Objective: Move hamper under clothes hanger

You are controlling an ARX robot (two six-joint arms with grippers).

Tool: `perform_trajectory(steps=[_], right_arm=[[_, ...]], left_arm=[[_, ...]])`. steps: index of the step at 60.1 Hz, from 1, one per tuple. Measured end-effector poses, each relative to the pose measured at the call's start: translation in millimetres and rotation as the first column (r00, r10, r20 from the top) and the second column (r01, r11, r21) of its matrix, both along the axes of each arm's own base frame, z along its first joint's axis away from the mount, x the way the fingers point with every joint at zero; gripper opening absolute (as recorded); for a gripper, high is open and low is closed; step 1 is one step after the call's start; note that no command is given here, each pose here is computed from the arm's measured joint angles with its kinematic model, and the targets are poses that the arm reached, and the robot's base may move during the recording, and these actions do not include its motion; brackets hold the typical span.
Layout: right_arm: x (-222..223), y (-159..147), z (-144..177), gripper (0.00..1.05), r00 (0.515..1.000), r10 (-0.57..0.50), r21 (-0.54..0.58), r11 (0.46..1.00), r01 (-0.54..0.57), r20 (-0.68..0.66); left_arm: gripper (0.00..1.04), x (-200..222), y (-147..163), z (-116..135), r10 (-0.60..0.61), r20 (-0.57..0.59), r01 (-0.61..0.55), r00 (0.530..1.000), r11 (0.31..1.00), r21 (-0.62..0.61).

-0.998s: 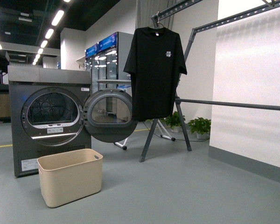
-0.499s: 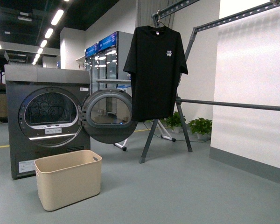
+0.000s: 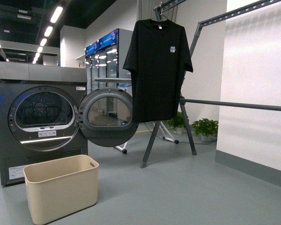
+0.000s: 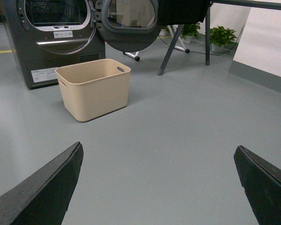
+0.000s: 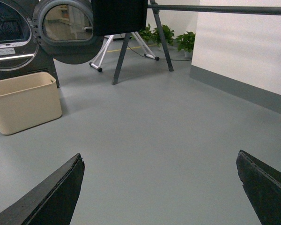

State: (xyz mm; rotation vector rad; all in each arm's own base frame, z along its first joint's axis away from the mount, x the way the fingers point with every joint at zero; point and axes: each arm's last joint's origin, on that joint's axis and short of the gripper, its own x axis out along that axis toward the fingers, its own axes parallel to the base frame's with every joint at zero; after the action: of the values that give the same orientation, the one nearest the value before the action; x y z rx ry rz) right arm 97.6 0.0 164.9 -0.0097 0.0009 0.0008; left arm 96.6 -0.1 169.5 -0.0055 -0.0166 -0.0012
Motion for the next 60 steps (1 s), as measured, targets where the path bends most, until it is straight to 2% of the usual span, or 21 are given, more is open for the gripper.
perform_trajectory(steps=[60], right_arm=[[0.0, 0.0, 0.2, 0.97, 1.0, 0.0, 0.0, 1.0, 0.0, 0.002]], left_arm=[[0.98, 0.1, 0.0, -0.2, 0.0, -0.001, 0.0, 1.0, 1.0, 0.0]])
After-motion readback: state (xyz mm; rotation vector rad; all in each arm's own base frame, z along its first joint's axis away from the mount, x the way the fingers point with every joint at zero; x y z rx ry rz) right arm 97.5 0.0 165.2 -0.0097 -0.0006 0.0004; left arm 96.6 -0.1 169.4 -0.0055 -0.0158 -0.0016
